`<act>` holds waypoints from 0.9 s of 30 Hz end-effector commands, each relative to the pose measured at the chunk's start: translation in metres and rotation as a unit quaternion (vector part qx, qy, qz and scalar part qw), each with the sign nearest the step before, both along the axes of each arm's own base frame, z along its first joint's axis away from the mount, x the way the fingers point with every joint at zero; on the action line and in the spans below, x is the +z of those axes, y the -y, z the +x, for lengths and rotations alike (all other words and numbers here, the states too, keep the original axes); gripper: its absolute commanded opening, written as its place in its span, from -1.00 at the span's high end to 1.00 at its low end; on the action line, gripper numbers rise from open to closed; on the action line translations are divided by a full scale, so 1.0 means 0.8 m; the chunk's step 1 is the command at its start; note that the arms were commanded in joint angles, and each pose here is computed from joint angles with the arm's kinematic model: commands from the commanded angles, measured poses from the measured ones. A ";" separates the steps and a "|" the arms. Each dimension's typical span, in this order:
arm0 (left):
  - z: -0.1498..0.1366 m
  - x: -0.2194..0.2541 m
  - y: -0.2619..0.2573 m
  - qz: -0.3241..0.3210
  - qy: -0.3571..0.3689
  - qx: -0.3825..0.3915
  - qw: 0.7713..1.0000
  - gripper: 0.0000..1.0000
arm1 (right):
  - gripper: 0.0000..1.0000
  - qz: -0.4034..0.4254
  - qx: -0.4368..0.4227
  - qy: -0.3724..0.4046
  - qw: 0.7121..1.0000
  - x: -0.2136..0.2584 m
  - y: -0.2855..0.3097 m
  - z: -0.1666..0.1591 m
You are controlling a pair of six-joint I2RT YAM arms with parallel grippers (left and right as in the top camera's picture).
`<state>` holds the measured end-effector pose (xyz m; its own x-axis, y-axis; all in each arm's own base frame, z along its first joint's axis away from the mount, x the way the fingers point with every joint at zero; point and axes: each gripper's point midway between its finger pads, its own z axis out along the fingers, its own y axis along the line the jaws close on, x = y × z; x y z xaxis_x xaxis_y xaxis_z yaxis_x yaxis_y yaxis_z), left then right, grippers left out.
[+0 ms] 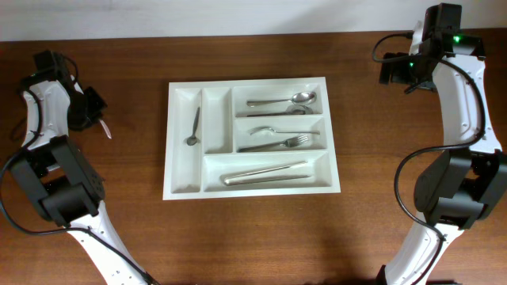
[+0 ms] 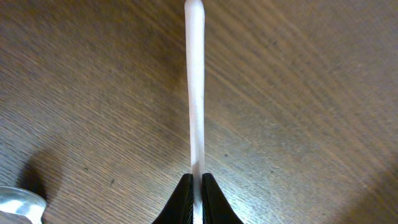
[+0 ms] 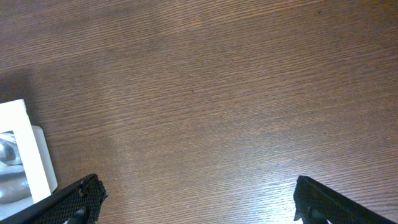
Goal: Pack container
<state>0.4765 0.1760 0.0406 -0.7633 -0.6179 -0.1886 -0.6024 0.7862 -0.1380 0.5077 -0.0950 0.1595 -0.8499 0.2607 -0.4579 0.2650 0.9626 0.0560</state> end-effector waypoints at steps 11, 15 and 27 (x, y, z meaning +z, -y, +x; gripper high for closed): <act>0.019 0.034 -0.006 0.010 0.026 -0.007 1.000 0.96 | -0.98 0.000 -0.005 0.007 1.000 0.010 0.001 -0.002; 0.015 0.033 -0.004 0.008 0.019 -0.007 1.000 0.96 | -0.97 0.000 -0.005 0.008 1.000 0.010 0.001 -0.002; 0.001 0.008 -0.001 0.002 -0.005 -0.006 1.000 0.96 | -0.98 0.000 -0.005 0.008 1.000 0.010 0.001 -0.002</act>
